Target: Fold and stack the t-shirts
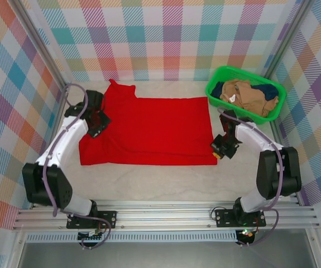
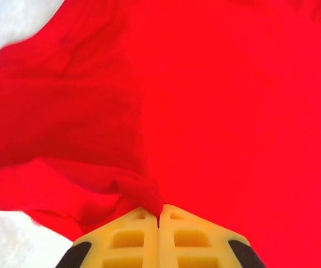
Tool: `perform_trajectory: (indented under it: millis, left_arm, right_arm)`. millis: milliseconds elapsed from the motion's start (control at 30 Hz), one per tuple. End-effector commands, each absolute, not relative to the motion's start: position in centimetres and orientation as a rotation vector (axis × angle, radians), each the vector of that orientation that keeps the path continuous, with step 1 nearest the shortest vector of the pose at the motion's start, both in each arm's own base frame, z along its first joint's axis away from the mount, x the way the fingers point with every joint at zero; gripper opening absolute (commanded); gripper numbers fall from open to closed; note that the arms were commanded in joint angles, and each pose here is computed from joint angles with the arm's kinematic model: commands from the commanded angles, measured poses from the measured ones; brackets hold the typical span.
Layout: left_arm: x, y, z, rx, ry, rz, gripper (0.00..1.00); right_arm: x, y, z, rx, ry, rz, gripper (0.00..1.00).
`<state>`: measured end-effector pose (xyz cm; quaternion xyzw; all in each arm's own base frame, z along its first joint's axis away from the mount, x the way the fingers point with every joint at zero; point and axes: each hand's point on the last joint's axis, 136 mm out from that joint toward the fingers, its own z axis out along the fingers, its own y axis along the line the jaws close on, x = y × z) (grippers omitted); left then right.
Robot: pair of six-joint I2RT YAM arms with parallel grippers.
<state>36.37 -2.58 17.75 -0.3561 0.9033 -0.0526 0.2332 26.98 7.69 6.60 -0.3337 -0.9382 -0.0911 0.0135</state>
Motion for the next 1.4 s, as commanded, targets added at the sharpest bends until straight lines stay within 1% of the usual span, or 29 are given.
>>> perform_trajectory:
  millis: [0, 133, 333, 733, 1167, 1367]
  left_arm:
    - [39.1, -2.1, 18.7, -0.869, 2.474, -0.142, 0.00]
    - [41.0, -1.0, 18.7, -0.899, 2.446, -0.106, 0.00]
    - [42.7, -0.3, 19.0, -0.853, 2.455, -0.049, 0.00]
    - [43.1, 1.7, 18.9, -0.882, 2.435, 0.054, 0.00]
    - [44.4, 2.6, 19.7, -0.880, 2.416, 0.060, 0.00]
    - [45.7, 1.9, 20.2, -0.853, 2.418, 0.002, 0.00]
  right_arm:
    - [29.2, 8.0, 7.4, -1.069, -2.925, -0.317, 0.00]
    - [31.0, 7.7, 7.3, -1.083, -2.934, -0.294, 0.00]
    - [33.3, 7.5, 7.0, -1.082, -2.948, -0.269, 0.00]
    - [35.7, 6.9, 6.5, -1.102, -2.974, -0.217, 0.00]
    - [37.9, 7.1, 6.6, -1.107, -2.996, -0.224, 0.00]
    - [38.5, 7.2, 6.2, -1.101, -3.005, -0.232, 0.00]
